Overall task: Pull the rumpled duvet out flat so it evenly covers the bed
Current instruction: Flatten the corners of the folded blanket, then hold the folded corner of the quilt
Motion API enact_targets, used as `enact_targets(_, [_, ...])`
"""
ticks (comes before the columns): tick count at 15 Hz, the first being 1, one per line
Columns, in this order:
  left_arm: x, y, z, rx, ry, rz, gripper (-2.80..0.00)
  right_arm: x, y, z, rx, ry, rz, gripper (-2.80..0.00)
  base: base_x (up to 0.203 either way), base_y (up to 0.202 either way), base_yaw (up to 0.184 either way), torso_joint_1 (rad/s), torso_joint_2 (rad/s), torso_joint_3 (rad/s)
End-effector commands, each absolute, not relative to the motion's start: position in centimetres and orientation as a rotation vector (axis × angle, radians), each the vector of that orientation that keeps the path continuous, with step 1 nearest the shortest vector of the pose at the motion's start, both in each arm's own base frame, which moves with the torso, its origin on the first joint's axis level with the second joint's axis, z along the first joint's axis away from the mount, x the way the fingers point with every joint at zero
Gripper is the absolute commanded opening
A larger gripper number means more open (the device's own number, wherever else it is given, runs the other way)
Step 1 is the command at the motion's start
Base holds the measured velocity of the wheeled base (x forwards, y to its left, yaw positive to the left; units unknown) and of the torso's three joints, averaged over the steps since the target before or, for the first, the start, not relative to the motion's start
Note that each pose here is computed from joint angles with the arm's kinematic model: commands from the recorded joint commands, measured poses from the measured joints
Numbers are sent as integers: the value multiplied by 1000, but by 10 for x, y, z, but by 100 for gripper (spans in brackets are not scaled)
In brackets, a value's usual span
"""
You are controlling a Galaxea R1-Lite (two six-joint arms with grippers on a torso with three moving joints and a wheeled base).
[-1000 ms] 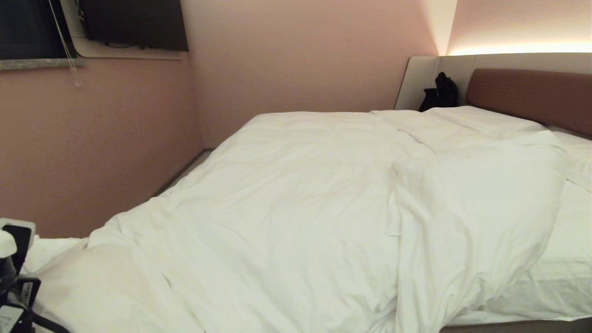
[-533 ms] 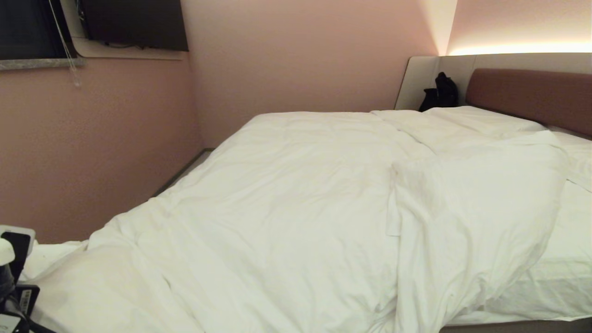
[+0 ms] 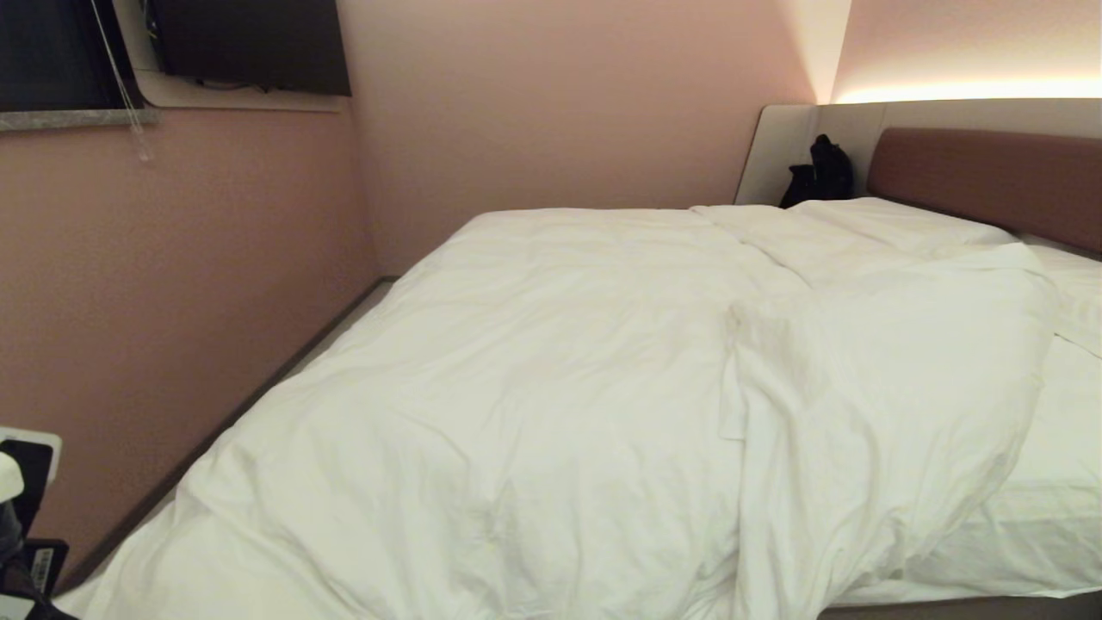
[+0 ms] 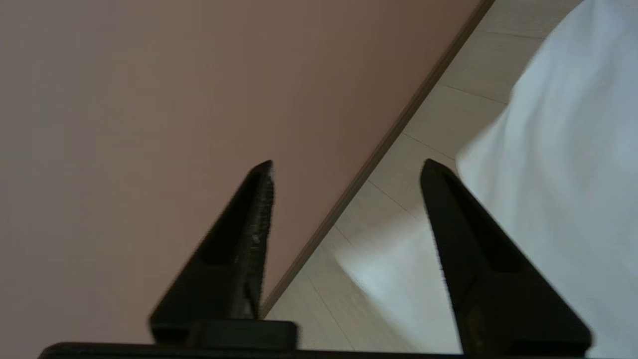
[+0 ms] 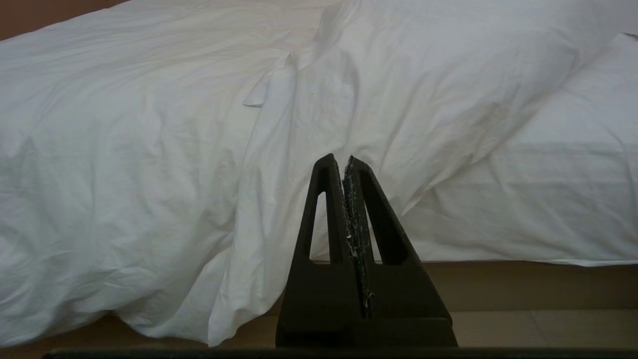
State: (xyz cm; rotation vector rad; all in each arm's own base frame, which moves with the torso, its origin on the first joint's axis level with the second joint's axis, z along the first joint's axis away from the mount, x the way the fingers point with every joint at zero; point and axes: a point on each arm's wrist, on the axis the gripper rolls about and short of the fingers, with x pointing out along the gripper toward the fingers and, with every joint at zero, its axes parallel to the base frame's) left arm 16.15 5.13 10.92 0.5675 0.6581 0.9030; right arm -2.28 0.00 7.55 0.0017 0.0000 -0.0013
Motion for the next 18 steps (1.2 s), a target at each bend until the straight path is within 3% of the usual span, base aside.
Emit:
enact_targets(1, [160,51,111,569,650,910,0,-23,0,75,2,0,-2,-280,0,0,0,0,0,0])
enact_targets(10, [162,50,129,530,538,883,0,-23,0,75,2,0,-2,-280,0,0,0,0,0,0])
enact_targets(18, [132,33,219,229,-111,485,0,-23,0,75,2,0,-2,-280,0,0,0,0,0,0])
